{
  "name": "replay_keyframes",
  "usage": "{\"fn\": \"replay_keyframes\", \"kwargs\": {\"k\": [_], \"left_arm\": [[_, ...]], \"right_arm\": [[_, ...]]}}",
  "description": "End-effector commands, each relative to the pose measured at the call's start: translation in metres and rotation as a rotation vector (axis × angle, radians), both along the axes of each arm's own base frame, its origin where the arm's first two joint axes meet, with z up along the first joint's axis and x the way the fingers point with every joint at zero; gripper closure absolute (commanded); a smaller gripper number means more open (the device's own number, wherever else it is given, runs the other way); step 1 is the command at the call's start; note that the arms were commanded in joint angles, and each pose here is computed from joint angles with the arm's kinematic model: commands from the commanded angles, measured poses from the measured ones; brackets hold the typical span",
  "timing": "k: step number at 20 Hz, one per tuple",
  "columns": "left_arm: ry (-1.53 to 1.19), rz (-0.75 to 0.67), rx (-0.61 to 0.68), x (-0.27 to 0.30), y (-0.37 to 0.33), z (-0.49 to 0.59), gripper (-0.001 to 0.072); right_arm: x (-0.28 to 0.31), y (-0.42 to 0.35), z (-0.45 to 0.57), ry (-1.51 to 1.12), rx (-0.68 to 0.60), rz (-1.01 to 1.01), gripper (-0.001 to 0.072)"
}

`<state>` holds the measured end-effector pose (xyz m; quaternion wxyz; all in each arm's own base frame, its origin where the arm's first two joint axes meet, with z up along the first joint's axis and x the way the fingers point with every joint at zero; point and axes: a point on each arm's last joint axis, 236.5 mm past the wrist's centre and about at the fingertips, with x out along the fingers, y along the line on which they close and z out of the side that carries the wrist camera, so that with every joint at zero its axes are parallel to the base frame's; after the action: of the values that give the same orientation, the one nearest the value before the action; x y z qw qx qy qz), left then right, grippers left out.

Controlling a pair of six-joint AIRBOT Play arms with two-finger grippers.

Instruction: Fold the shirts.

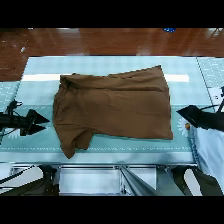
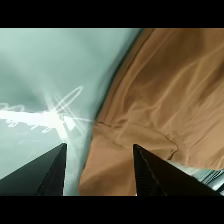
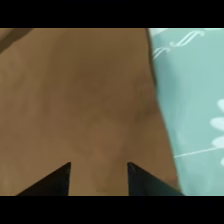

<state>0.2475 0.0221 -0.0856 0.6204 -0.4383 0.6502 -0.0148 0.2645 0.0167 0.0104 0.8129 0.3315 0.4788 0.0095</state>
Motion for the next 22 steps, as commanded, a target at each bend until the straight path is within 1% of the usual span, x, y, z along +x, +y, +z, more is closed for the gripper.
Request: {"fn": "replay_keyframes", "kwargs": {"k": [1,6,7,8,9,10,11,12,13,15,16,18,22], "left_arm": [[-0.018,-0.032,0.018,0.002,-0.014,-0.01,0.02],[-0.011,-0.097,0.053,0.012,-0.037,-0.023,0.0207],[-0.008,-0.109,0.054,0.012,-0.04,-0.025,0.0261],[-0.008,-0.117,0.057,0.013,-0.042,-0.026,0.0342],[-0.006,-0.123,0.057,0.013,-0.044,-0.027,0.038],[-0.003,-0.129,0.054,0.012,-0.045,-0.028,0.0555],[-0.004,-0.132,0.054,0.012,-0.045,-0.028,0.0689],[-0.008,-0.138,0.055,0.012,-0.045,-0.028,0.0692],[-0.01,-0.14,0.055,0.012,-0.044,-0.028,0.0692],[-0.012,-0.138,0.057,0.013,-0.044,-0.028,0.0692],[-0.013,-0.141,0.056,0.012,-0.044,-0.028,0.0692],[-0.012,-0.141,0.055,0.012,-0.044,-0.028,0.0692],[-0.013,-0.14,0.056,0.012,-0.044,-0.028,0.0692]], "right_arm": [[-0.016,0.013,-0.003,-0.008,0.028,0.003,0.0301],[-0.014,0.011,-0.002,-0.008,0.035,-0.022,0.0301],[-0.014,0.009,-0.002,-0.008,0.026,-0.024,0.0301],[-0.015,0.006,-0.002,-0.002,0.014,-0.031,0.0301],[-0.016,0.0,-0.003,0.007,0.001,-0.046,0.0301],[-0.02,-0.011,-0.008,0.032,-0.019,-0.078,0.0301],[-0.03,-0.027,-0.017,0.087,-0.056,-0.121,0.0301],[-0.047,-0.042,-0.028,0.163,-0.09,-0.155,0.0301],[-0.068,-0.048,-0.039,0.258,-0.091,-0.16,0.0301],[-0.102,-0.031,-0.059,0.419,-0.005,-0.092,0.0301],[-0.111,-0.021,-0.067,0.461,0.027,-0.06,0.0301],[-0.114,-0.006,-0.073,0.493,0.09,-0.012,0.0301],[-0.115,0.0,-0.088,0.563,0.133,0.026,0.0301]]}}
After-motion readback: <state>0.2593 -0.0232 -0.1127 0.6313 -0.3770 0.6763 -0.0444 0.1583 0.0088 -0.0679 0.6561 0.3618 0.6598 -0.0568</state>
